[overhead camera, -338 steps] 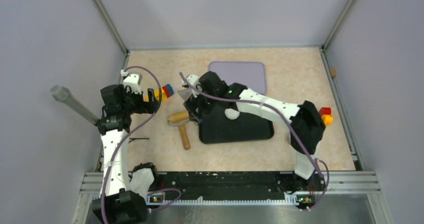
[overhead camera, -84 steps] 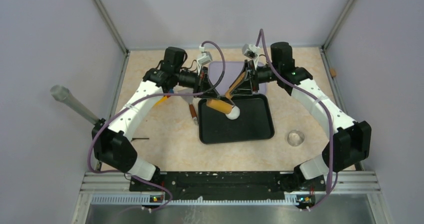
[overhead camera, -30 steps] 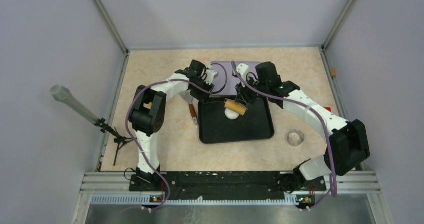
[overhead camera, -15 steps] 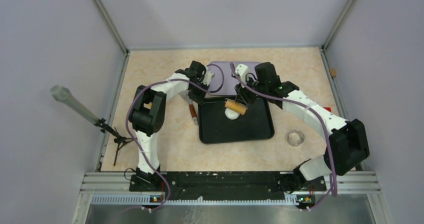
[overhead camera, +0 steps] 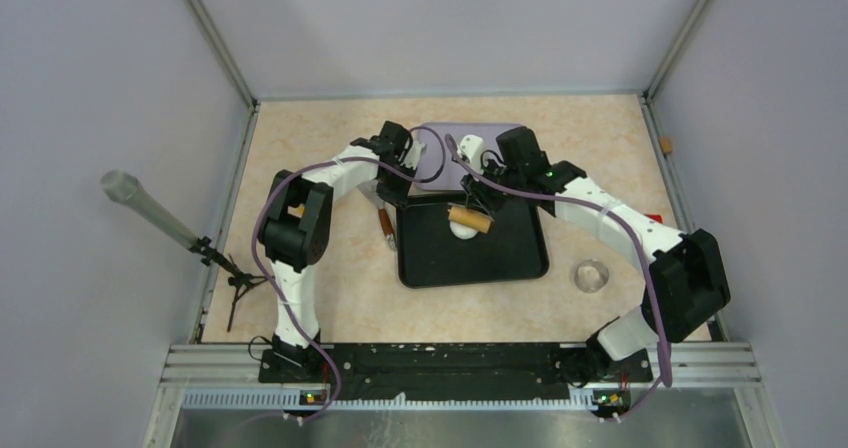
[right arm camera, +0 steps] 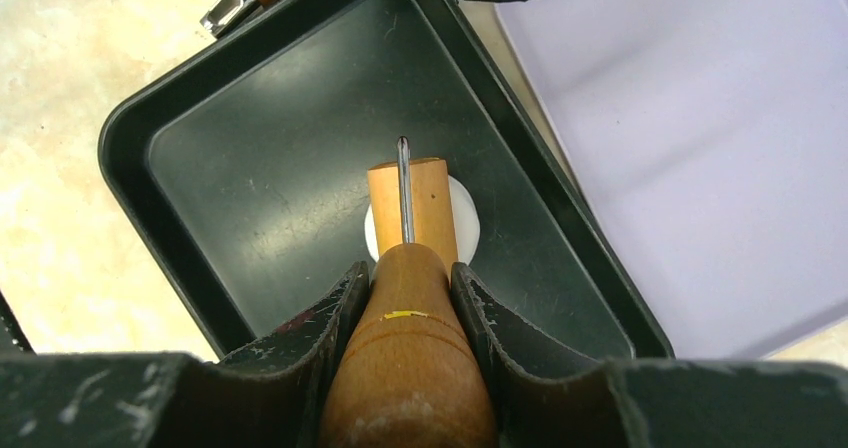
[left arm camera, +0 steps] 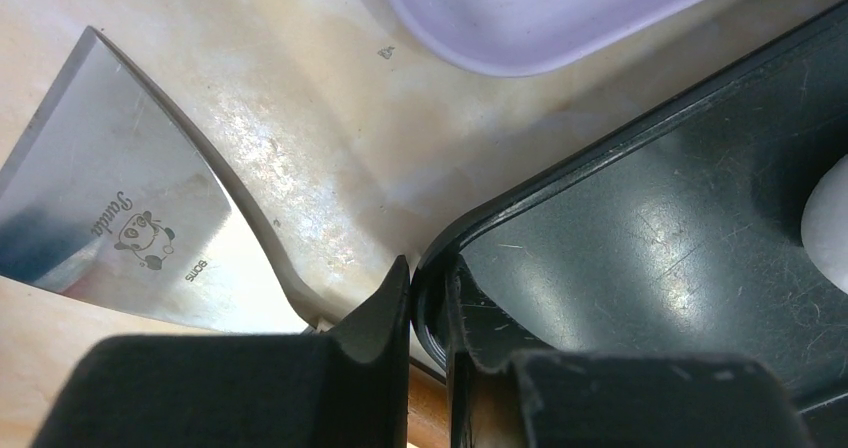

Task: Roll out the dumpling wrappers from the dough
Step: Flatten out the dough on the work surface.

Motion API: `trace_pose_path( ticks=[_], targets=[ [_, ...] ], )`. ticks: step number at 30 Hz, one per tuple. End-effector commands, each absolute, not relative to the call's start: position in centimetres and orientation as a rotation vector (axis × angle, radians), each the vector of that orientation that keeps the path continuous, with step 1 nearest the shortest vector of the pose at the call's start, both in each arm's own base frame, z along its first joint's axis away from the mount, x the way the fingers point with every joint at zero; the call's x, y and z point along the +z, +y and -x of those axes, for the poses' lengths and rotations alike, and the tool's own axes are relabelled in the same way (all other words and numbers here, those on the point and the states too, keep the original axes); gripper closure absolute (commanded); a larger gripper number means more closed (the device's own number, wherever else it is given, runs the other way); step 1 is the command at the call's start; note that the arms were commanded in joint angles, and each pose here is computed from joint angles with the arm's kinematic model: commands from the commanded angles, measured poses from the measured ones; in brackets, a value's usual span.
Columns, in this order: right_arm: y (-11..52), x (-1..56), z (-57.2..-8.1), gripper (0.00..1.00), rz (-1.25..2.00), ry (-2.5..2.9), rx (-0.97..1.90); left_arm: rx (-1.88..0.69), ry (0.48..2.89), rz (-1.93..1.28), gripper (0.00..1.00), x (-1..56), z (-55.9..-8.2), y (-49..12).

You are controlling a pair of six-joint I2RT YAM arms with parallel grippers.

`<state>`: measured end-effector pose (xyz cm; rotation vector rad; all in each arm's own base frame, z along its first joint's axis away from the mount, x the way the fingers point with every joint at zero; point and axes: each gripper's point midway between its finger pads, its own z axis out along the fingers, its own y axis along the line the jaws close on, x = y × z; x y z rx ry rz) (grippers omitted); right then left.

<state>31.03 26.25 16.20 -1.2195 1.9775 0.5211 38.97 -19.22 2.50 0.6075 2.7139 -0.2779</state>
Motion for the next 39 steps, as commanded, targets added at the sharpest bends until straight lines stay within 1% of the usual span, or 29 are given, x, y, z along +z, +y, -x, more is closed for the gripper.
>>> trace_pose_path(
  ticks=[1, 5, 12, 19, 27, 32, 39],
  targets=[
    [27.3, 19.9, -32.4, 1.0, 1.204, 1.861, 0.486, -0.214, 2.701, -0.541, 1.0, 1.9, -40.4, -19.0],
    [27.2, 19.9, -32.8, 1.0, 1.209, 1.855, 0.461, -0.226, 2.672, -0.566, 1.0, 2.0, -40.9, -19.3],
    [27.9, 19.9, -33.3, 1.0, 1.217, 1.851, 0.457, -0.23, 2.689, -0.571, 1.0, 1.6, -41.0, -19.5],
    [28.8, 19.4, -32.6, 1.0, 1.262, 1.846, 0.447, -0.219, 2.696, -0.569, 1.0, 1.3, -41.0, -19.3],
    [27.7, 14.7, -32.3, 1.0, 1.309, 1.93, 0.39, -0.216, 2.698, -0.568, 1.0, 1.3, -41.0, -19.3],
    [26.7, 12.1, -31.3, 1.0, 1.336, 1.992, 0.379, -0.218, 2.699, -0.568, 1.0, 1.2, -40.9, -19.3],
    [26.6, 9.5, -28.4, 1.0, 1.408, 2.075, 0.505, -0.205, 2.7, -0.56, 1.0, 1.2, -41.0, -19.2]
  ],
)
